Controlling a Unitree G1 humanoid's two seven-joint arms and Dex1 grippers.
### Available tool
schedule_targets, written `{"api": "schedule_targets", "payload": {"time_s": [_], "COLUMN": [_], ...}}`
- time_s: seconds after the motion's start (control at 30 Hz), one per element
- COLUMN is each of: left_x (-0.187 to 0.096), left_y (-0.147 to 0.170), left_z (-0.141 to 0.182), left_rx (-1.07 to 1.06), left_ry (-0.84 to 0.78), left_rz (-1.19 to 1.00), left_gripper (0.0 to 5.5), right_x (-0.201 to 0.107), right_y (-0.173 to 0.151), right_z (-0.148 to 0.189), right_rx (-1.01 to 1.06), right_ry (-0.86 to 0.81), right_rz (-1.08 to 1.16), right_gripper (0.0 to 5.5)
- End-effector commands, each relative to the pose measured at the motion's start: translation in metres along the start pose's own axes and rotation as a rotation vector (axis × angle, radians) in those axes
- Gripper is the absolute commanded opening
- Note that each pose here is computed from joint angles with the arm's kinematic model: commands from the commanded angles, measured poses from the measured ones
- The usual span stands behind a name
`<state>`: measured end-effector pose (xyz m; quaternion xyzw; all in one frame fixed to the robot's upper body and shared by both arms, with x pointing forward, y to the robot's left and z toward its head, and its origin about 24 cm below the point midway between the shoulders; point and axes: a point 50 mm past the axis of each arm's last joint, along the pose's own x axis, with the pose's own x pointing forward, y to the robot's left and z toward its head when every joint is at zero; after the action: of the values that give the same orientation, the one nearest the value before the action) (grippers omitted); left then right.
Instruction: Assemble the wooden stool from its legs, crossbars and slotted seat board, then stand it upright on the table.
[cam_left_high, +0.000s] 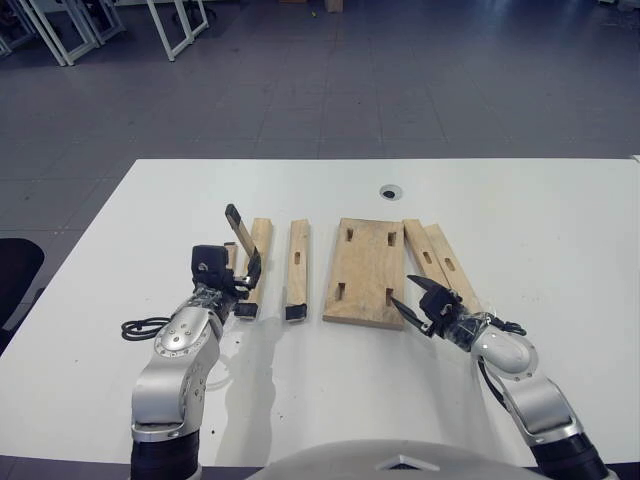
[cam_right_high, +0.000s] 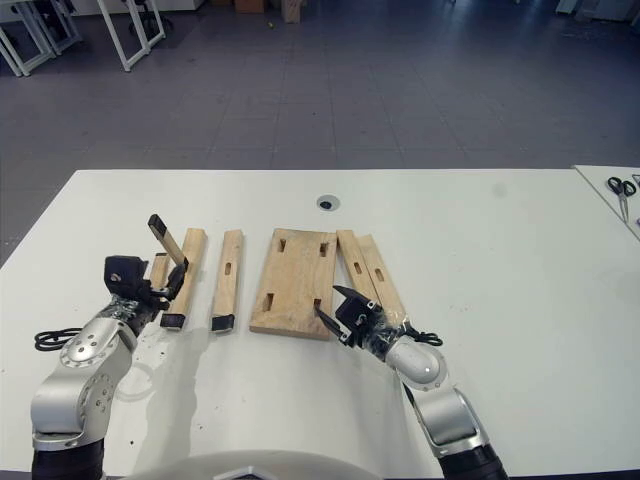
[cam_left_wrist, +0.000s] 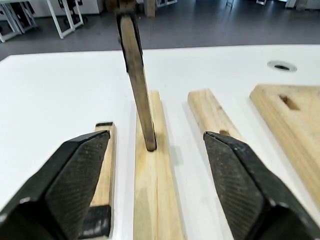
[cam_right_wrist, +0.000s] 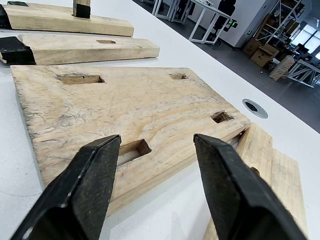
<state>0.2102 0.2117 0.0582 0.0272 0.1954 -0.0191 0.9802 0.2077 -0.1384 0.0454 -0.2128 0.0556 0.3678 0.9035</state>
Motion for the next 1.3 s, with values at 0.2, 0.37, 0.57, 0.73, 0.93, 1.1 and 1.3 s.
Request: {"api": "schedule_targets", "payload": {"time_s": [0.2, 0.37, 0.57, 0.73, 0.93, 1.1, 1.3], "left_x": [0.001, 0.003, 0.015, 0.031, 0.016, -0.005, -0.018], "left_y": [0.0, 0.0, -0.001, -0.011, -0.042, -0.061, -0.066], "left_z": [-0.038, -0.041, -0.022, 0.043, 0.067, 0.067, 0.062], "left_rx": [-0.02, -0.048, -0.13, -0.392, -0.741, -0.847, -0.801], "left_ry": [0.152, 0.169, 0.061, -0.299, -0.359, -0.165, -0.005], "left_rz": [-0.002, -0.006, -0.031, -0.305, -0.858, -1.22, -1.362], "left_gripper": [3.48, 2.71, 2.03, 2.03, 2.03, 2.03, 2.03], "right_x": [0.0, 0.0, 0.005, 0.012, 0.008, -0.005, -0.011], "right_y": [-0.006, -0.007, -0.02, -0.04, -0.042, -0.038, -0.043], "right_z": [0.001, 0.001, 0.014, 0.037, 0.061, 0.082, 0.104], "right_rx": [-0.028, -0.031, 0.214, 0.631, 0.869, 1.036, 1.166], "right_ry": [0.003, 0.004, -0.06, -0.138, -0.2, -0.282, -0.396], "right_rz": [-0.002, -0.004, -0.112, -0.091, 0.101, 0.351, 0.459], "right_gripper": [2.68, 2.68, 2.68, 3.61, 4.03, 4.03, 4.03]}}
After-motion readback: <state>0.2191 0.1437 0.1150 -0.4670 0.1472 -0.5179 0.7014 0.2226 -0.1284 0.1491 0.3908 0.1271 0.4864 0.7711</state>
